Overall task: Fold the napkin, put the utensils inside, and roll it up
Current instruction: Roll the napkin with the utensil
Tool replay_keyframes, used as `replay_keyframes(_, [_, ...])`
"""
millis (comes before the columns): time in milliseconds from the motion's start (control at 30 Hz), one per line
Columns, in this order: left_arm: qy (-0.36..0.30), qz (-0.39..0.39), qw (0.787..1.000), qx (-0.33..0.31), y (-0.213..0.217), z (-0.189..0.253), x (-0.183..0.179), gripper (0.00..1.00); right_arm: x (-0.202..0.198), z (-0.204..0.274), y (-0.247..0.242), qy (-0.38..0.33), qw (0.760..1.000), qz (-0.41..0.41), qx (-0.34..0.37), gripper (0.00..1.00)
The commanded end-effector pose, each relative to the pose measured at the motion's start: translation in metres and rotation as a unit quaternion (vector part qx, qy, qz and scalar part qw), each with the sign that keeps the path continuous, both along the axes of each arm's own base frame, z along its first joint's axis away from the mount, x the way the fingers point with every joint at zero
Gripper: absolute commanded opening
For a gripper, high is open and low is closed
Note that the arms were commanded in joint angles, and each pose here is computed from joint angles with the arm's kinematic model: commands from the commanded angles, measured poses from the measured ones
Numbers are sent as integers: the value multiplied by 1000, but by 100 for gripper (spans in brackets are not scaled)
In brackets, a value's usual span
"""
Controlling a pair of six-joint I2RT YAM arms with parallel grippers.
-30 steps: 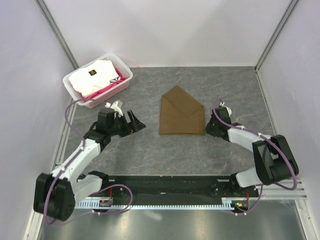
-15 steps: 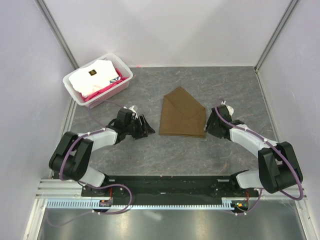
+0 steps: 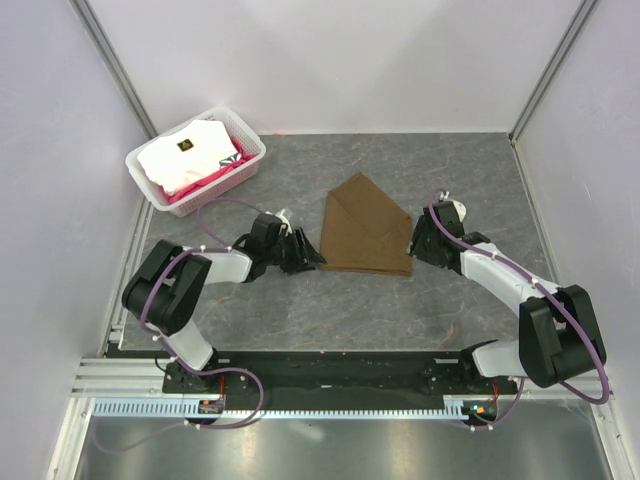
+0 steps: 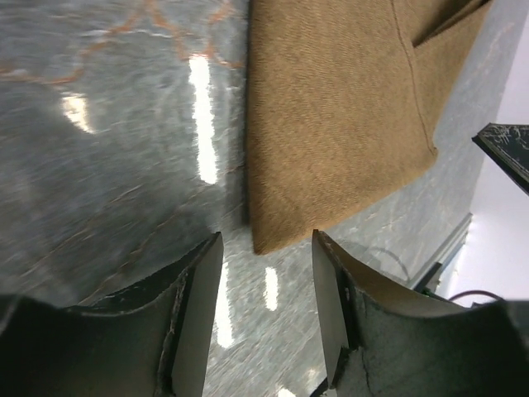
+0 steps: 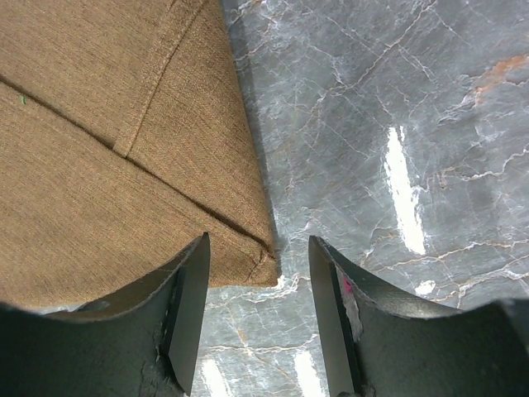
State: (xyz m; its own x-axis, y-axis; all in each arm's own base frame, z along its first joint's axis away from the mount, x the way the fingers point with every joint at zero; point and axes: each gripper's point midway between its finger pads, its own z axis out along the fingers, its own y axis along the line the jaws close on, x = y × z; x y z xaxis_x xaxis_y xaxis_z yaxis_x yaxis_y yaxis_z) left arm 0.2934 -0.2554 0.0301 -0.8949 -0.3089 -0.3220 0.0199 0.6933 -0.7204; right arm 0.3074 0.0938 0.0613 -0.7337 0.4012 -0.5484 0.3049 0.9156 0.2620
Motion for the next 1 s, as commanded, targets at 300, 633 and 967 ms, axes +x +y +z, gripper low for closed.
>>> replay_keyframes(300, [51,7,998,32,-2,-31,-10,45,13,24,4,-37,999,8,9,60])
replay_keyframes(633, [52,5,998,36,-4,-34,-6,24,17,37,18,-75,994,80,12,60])
replay_keyframes(967, [24,-12,999,34,-8,2,3,2,13,64,60,-150,968,199,-38,61])
